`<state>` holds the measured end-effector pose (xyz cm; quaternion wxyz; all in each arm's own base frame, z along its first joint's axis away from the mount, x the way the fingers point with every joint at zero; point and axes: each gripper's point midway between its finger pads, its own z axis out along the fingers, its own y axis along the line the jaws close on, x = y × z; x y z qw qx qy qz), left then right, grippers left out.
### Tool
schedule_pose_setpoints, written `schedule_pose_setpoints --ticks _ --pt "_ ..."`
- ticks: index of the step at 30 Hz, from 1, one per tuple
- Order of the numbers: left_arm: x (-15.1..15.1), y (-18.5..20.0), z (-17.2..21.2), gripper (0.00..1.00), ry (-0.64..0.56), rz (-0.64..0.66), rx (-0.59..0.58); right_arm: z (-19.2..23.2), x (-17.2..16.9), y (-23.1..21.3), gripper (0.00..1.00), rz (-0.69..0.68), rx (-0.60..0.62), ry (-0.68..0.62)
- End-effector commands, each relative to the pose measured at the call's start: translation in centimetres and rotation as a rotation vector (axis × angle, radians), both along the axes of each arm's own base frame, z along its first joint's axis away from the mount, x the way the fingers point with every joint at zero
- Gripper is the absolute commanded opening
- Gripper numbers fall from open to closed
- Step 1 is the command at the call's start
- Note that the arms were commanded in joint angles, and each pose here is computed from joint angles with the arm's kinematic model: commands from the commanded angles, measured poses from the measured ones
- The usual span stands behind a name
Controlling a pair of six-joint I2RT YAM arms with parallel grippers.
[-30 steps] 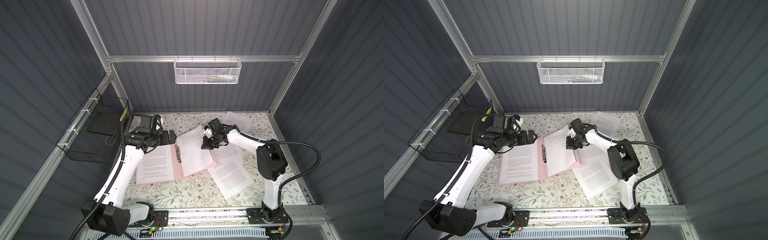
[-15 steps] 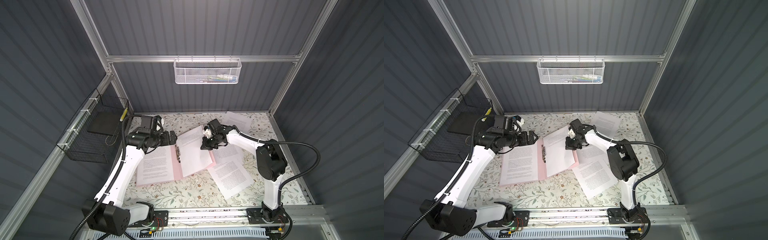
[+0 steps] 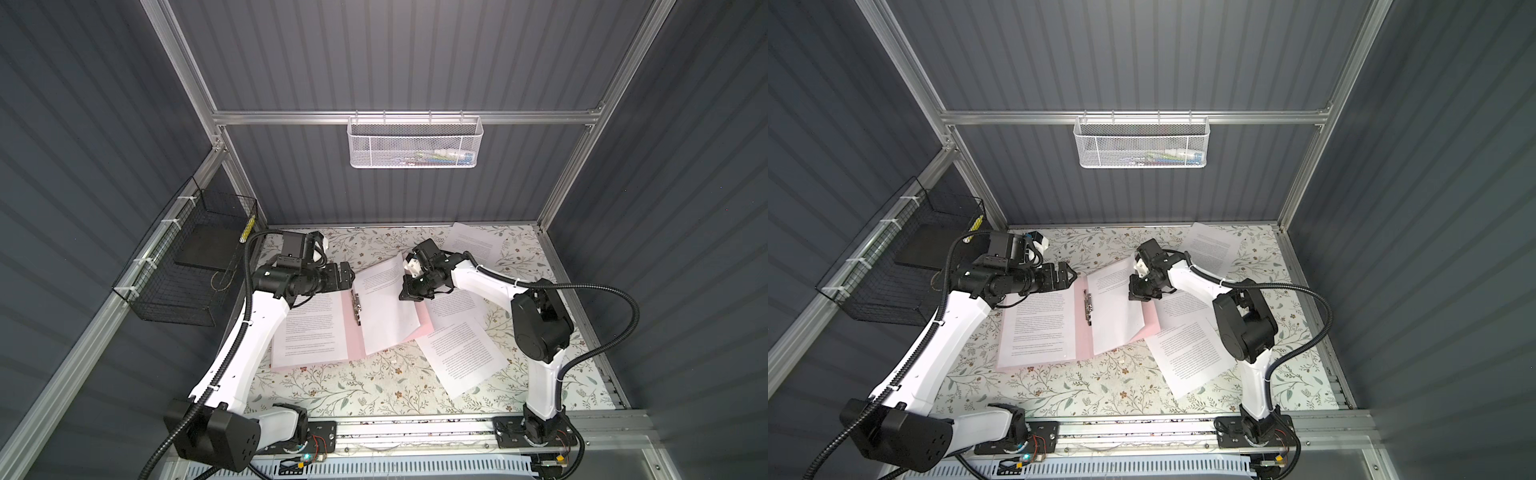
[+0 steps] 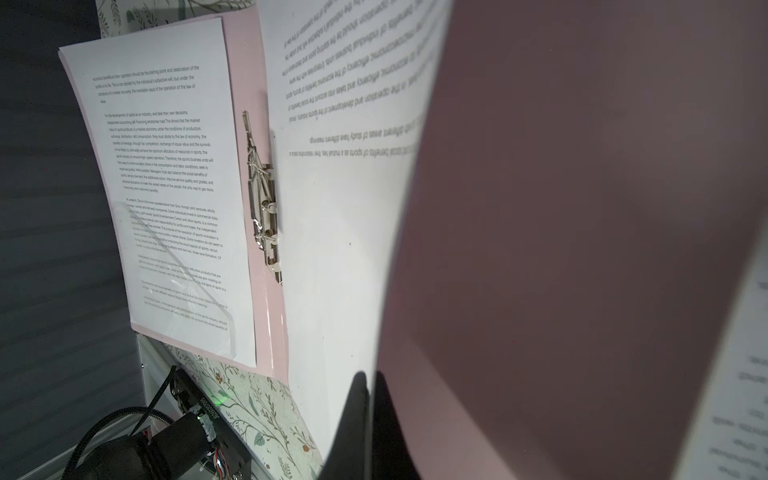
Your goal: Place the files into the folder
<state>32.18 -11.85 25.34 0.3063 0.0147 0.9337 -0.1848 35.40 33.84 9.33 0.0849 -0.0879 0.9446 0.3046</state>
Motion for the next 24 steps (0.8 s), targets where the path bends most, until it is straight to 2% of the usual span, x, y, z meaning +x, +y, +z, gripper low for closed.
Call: schedule_pose_setpoints --ticks 1,5,12,24 --pt "-0.5 -0.4 -0.2 1.0 0.008 -0.02 -0.012 0.1 -0.4 0.4 0.0 0.011 0.011 0.012" --pt "-0.5 -0.4 -0.3 1.0 0.009 -0.021 -0.014 0.2 -0.5 0.6 0.03 0.017 0.013 0.01" --pt "-0.5 -0.4 -0.2 1.0 0.007 -0.021 -0.015 0.2 -0.4 0.5 0.15 0.017 0.008 0.009" --pt "-0.5 -0.6 -0.2 1.0 0.008 -0.026 -0.022 1.2 -0.7 -0.8 0.44 -0.008 -0.032 -0.03"
